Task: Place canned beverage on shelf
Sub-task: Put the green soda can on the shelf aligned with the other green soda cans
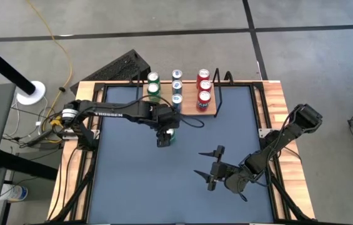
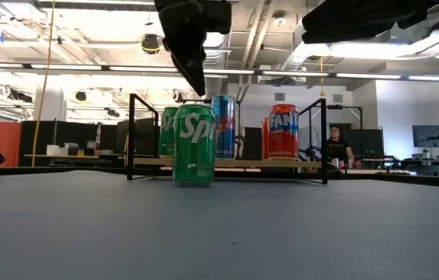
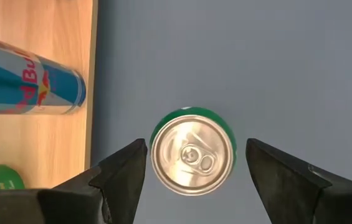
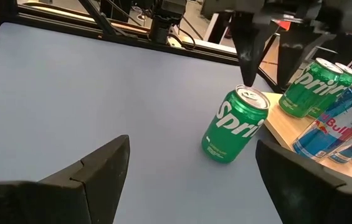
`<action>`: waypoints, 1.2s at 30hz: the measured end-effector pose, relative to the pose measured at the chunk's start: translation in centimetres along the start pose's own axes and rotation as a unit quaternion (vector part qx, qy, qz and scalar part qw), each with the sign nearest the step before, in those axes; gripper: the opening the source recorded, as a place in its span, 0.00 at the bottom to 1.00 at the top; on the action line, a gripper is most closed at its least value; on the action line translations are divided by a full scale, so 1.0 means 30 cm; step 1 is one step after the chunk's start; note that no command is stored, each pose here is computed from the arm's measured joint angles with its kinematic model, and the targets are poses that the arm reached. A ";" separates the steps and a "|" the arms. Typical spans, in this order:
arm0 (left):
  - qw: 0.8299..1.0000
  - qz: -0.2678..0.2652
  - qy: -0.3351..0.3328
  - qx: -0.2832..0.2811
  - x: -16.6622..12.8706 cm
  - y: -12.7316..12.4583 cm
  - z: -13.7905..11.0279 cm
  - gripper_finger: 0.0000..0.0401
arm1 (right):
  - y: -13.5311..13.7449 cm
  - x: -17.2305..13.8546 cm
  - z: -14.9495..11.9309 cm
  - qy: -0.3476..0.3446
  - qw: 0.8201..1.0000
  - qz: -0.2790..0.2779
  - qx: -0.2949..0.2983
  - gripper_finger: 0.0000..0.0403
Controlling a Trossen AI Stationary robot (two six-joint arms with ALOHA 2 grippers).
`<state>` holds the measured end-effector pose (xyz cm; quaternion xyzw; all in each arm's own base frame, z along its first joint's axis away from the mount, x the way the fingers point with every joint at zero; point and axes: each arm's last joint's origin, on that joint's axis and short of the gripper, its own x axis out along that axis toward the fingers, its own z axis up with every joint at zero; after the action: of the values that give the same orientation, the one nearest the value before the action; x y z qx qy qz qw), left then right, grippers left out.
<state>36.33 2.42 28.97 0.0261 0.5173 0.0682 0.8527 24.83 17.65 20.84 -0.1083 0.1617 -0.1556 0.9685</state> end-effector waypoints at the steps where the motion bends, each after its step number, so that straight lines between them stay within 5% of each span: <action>1: 1.000 0.000 -0.001 -0.002 -0.005 0.000 0.003 0.65 | 0.000 0.000 0.000 0.000 1.000 0.000 0.000 0.85; 9: 0.999 0.036 -0.025 -0.020 -0.066 0.015 0.043 0.65 | 0.000 0.000 0.000 0.000 1.000 0.000 0.000 0.85; 15: 0.977 0.014 -0.056 -0.205 -0.129 0.021 0.081 0.65 | 0.000 0.000 0.000 0.001 1.000 0.001 -0.001 0.85; 18: 0.968 -0.026 -0.035 -0.246 -0.135 0.013 0.075 0.65 | 0.000 0.000 0.000 0.000 1.000 0.002 0.000 0.85; 28: 0.955 0.055 0.012 -0.291 -0.133 0.011 0.032 0.65 | 0.000 0.000 0.000 0.000 1.000 0.002 0.001 0.85; 36: 0.960 0.051 0.027 -0.272 -0.099 -0.017 0.013 0.65 | 0.001 0.000 0.000 0.001 1.000 0.005 0.000 0.85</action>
<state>35.37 1.49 31.70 -0.1828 0.5002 0.2505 0.8085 24.84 17.66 20.82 -0.1072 0.1633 -0.1513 0.9690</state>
